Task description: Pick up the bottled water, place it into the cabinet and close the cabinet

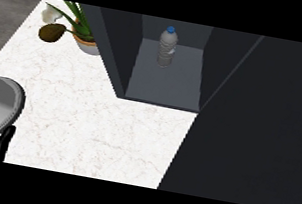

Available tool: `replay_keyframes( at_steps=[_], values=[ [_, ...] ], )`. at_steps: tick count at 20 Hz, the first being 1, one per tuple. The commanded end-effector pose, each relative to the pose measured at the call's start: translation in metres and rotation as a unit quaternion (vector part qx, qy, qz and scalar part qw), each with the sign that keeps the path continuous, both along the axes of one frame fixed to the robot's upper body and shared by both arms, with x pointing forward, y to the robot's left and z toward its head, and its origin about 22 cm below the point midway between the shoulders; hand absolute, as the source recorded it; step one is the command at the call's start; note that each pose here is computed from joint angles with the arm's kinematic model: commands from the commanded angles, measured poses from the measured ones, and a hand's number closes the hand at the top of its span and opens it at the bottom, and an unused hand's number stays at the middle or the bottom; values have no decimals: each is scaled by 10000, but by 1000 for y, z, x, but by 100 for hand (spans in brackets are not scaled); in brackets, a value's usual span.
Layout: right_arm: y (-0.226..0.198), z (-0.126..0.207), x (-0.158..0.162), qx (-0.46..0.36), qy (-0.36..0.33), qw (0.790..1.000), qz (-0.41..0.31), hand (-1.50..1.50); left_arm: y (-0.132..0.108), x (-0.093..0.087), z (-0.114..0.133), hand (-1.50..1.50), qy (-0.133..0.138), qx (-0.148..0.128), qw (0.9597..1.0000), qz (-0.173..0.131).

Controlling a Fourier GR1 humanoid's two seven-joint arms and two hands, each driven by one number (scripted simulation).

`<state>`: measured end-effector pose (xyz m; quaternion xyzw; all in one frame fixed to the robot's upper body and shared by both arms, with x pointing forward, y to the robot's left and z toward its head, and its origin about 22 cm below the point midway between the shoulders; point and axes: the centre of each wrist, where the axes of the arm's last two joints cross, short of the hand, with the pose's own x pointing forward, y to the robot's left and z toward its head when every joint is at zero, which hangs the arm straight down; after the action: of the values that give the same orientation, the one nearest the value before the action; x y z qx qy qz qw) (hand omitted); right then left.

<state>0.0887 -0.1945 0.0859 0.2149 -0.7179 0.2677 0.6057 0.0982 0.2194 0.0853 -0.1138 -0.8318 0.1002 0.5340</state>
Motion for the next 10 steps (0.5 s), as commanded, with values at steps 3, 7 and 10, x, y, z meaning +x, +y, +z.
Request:
replay_keyframes(
  at_steps=[3, 7, 10],
  values=[
    [40, 26, -9, 387, -162, 9967, 699, 150, 17, -24, 13, -150, -35, -135, 9999, 39],
    [51, 24, -1, 497, -38, 9961, 726, 150, 37, -28, 4, -150, 43, -59, 9999, -70],
    [57, 22, 2, 662, 142, 9953, 693, 150, 43, -33, 4, -150, 18, -83, 9999, -74]
  ],
)
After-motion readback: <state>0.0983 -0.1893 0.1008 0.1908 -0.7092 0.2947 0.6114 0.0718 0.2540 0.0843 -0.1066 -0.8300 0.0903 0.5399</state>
